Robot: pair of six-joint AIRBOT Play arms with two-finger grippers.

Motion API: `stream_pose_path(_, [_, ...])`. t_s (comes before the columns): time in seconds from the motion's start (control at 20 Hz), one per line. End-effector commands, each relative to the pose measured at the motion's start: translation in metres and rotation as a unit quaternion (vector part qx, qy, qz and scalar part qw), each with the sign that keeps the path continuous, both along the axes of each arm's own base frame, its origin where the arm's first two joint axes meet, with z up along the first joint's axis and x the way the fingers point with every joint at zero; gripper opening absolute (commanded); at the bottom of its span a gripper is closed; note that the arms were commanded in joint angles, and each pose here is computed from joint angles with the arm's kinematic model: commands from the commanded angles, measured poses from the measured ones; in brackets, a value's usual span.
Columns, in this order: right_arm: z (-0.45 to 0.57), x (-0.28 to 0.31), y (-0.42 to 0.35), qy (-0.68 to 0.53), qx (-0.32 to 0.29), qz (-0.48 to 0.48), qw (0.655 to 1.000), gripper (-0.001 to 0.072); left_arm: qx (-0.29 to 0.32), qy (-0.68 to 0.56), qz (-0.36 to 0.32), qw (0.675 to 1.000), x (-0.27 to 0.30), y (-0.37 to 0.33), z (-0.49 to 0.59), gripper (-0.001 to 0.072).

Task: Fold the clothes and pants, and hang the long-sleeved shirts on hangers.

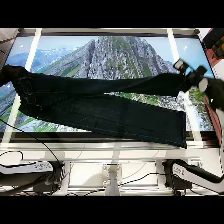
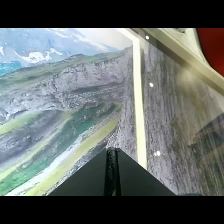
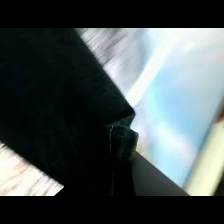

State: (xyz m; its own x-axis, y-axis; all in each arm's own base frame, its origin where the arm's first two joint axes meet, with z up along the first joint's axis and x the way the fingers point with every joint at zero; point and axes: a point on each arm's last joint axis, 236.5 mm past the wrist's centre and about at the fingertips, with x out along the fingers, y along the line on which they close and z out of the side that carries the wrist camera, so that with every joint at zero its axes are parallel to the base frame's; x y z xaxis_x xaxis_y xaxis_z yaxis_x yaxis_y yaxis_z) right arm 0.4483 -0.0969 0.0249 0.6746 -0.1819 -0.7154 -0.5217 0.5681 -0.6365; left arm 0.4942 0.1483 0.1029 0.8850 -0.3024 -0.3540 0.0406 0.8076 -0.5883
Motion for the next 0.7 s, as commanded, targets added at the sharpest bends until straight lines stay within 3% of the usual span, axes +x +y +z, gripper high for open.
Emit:
stream_pose_path(0.0, [-0.060,-0.070,0.011,0.064,0.022,-0.013,0.998,0.0022,-0.002,0.000,-0.007,1.000,-0.001,-0.003,0.001,0.0039])
stream_pose_path(0.2, [-0.062,-0.108,0.031,0.098,0.079,-0.034,0.991,0.0022,-0.002,0.000,-0.006,1.000,-0.001,-0.003,0.001,0.0039])
stream_pose_path(0.4, [-0.076,-0.165,0.053,0.214,0.128,-0.047,0.967,0.0027,-0.002,0.000,-0.006,1.000,-0.001,-0.003,0.001,0.0039])
stream_pose_path(0.45, [-0.079,-0.175,0.055,0.232,0.140,-0.068,0.960,0.0113,-0.002,0.000,-0.006,1.000,-0.001,-0.003,0.001,0.0039])
stream_pose_path(0.5, [-0.080,-0.177,0.054,0.232,0.152,-0.097,0.956,0.0316,-0.002,0.000,-0.006,1.000,-0.001,-0.003,0.001,0.0039])
stream_pose_path(0.55, [-0.079,-0.177,0.052,0.226,0.166,-0.129,0.951,0.0407,-0.002,0.000,-0.006,1.000,-0.001,-0.003,0.001,0.0039])
stream_pose_path(0.65, [-0.073,-0.171,0.051,0.209,0.187,-0.168,0.945,0.0415,-0.002,0.000,-0.006,1.000,-0.001,-0.003,0.001,0.0039])
